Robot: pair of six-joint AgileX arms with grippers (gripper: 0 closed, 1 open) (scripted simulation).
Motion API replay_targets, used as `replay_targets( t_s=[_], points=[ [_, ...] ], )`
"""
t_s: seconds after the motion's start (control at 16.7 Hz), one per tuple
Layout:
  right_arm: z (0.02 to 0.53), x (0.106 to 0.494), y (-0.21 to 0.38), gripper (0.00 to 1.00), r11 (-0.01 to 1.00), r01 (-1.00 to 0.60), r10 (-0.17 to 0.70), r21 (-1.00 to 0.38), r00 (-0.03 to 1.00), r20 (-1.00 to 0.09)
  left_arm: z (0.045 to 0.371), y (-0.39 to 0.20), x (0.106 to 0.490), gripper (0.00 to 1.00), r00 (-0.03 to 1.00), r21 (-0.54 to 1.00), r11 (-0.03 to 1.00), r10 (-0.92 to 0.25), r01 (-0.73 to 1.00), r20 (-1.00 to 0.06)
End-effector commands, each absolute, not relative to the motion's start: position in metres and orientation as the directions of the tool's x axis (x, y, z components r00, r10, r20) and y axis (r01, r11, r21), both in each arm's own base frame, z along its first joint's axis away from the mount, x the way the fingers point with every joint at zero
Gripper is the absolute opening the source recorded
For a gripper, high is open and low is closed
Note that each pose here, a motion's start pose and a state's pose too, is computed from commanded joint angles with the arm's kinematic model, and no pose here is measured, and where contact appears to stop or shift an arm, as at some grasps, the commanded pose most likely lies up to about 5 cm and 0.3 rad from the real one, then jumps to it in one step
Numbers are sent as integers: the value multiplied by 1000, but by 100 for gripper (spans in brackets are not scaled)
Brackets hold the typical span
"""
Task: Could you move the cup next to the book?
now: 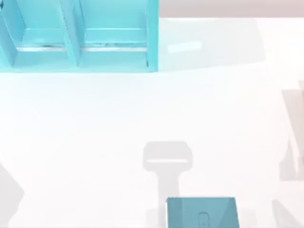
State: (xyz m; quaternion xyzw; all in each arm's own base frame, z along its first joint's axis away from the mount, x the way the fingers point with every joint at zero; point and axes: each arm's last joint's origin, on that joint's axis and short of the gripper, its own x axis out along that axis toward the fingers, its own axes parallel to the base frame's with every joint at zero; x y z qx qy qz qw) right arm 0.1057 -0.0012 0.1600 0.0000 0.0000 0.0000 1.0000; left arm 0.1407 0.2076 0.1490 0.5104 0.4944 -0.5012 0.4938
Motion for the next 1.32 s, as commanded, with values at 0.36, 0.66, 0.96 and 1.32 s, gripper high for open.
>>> replay_targets(
  t_s=[0.36,0.66,0.96,1.32],
  points=[
    [160,106,-1,100,1000,0,0,0,1000,0,182,205,139,0,-5,-5,-23,-10,1000,-1000],
    [160,106,-1,100,1000,0,0,0,1000,0,187,206,139,0,0,0,-21,-4,1000,-1000],
    [160,106,-1,100,1000,0,0,0,1000,0,193,203,156,0,3,4,12,26,1000,-1000],
    [160,106,-1,100,1000,0,0,0,1000,0,211,169,224,0,44,60,182,87,981,-995]
  ],
)
